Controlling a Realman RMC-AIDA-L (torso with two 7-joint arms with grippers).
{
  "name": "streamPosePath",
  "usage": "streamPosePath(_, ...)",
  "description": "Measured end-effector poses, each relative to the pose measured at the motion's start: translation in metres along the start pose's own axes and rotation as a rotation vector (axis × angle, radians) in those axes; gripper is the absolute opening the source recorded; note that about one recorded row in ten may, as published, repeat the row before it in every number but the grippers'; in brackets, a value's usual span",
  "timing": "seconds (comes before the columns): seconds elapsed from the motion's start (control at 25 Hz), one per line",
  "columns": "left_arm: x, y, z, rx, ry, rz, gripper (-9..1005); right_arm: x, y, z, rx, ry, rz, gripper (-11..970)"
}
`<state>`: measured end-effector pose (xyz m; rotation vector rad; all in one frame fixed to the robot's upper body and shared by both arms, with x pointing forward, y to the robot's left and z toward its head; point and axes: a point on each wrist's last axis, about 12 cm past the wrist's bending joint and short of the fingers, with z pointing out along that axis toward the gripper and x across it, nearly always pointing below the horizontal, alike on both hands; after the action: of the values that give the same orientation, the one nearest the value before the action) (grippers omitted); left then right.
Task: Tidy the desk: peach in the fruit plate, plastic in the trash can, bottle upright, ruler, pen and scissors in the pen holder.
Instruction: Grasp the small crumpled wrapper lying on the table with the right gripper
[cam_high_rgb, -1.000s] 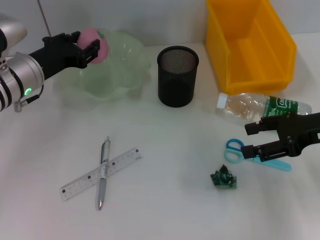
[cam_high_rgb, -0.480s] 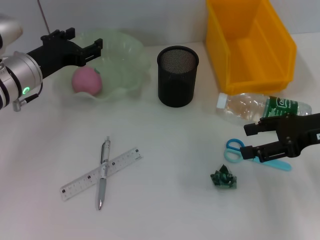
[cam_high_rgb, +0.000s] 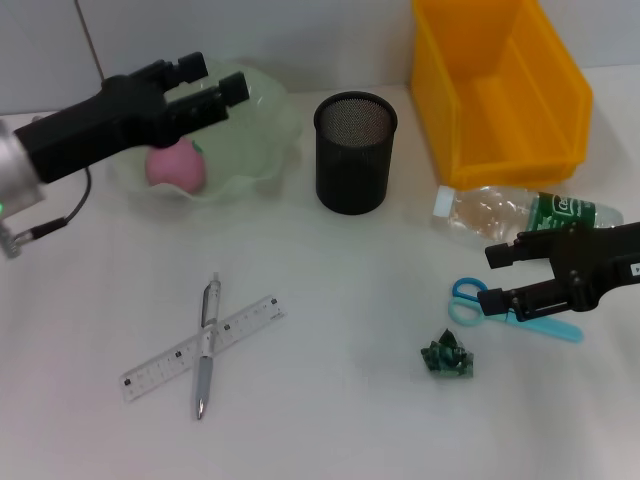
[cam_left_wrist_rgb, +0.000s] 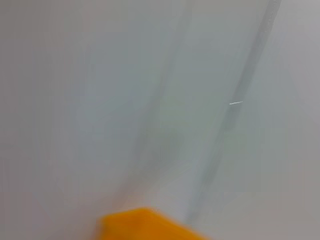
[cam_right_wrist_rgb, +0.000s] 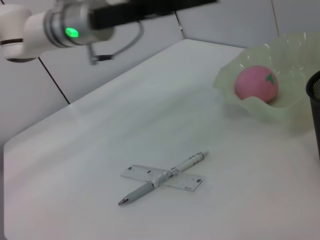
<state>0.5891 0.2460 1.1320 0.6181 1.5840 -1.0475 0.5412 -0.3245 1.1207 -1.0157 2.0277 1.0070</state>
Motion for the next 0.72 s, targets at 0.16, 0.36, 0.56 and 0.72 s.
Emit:
streamPosePath(0.16,0.002,-0.015,-0.029,0.17,0.056,-0.002,801,-0.002,0.0,0.0,0.0,0.0,-0.006,773)
streamPosePath(0.36,0.012,-0.023,-0.048,0.236,0.16,0.022,801,-0.002,0.0,-0.001,-0.001,0.001,-0.006,765)
streamPosePath(0.56,0.026,-0.029,-0.056,0.286,0.312,0.06,801,-0.004,0.0,-0.001,-0.003,0.002,-0.006,758)
streamPosePath(0.72,0.041,-0.03,-0.055,0.291,0.43,0.088,801,-0.004,0.0,-0.001,-0.006,0.005,-0.007,752)
